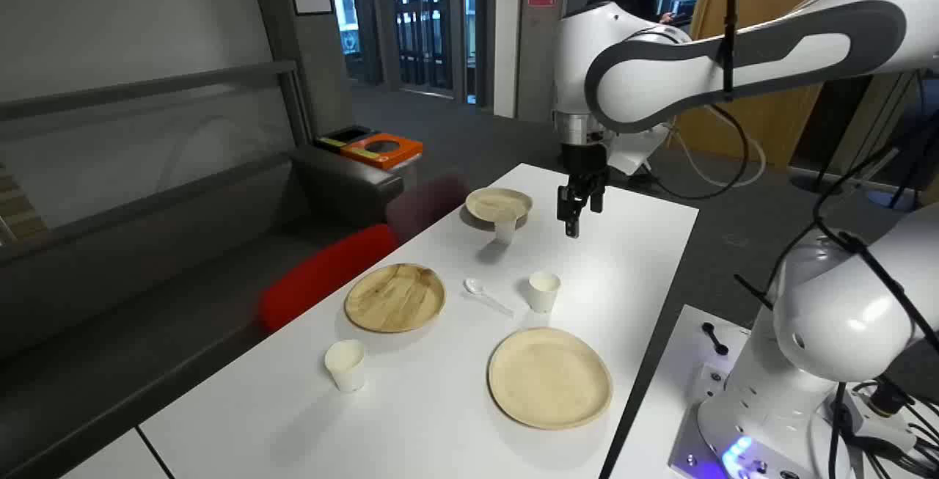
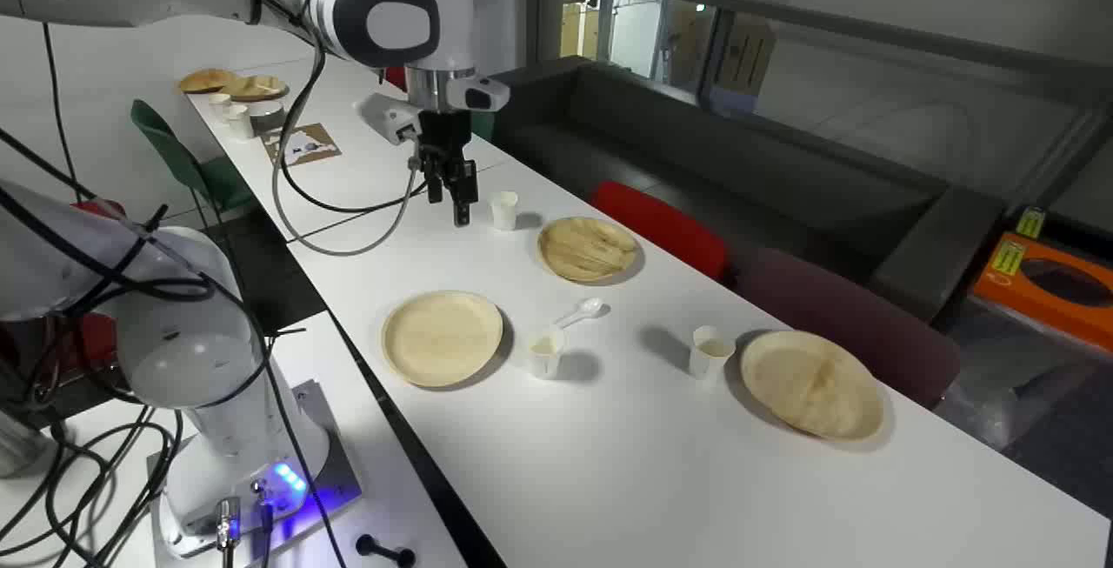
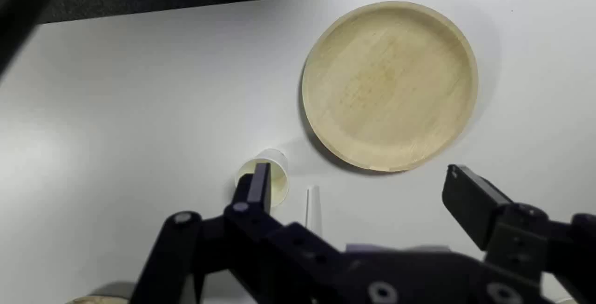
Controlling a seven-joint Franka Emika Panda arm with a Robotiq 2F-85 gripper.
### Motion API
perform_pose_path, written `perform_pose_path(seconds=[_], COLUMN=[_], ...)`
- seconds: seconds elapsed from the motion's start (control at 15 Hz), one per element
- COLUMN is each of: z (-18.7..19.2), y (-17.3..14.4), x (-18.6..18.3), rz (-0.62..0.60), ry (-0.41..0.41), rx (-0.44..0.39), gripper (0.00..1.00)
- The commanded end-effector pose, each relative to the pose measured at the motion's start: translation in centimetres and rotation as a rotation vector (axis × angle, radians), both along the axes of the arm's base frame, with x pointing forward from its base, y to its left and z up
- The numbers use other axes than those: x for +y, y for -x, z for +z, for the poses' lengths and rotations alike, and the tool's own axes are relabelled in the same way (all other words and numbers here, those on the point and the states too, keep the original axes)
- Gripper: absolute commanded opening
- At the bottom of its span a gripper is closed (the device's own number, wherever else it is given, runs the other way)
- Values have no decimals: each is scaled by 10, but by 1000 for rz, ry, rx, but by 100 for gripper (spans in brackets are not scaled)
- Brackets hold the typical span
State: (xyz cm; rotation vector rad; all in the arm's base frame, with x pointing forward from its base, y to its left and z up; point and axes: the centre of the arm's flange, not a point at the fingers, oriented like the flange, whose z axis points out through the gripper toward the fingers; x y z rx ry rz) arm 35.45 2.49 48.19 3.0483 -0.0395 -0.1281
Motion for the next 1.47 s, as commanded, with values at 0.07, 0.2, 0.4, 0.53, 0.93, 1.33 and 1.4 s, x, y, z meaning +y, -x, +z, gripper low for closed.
perform_pose_path(seconds=[0.07,0.2,0.4,0.53,0.93,1.33,1.4], z=[-1,-4,-12,-22,-71,-126,-136], y=[-4,-18,-46,-64,-117,-168,-176], x=[1,4,6,6,-2,-26,-32], rz=[1,-4,-6,-7,-61,-108,-129], ry=[4,6,-2,-10,4,13,10], rx=[-5,-20,-57,-71,-123,-72,-35], gripper=[100,100,100,100,100,100,100])
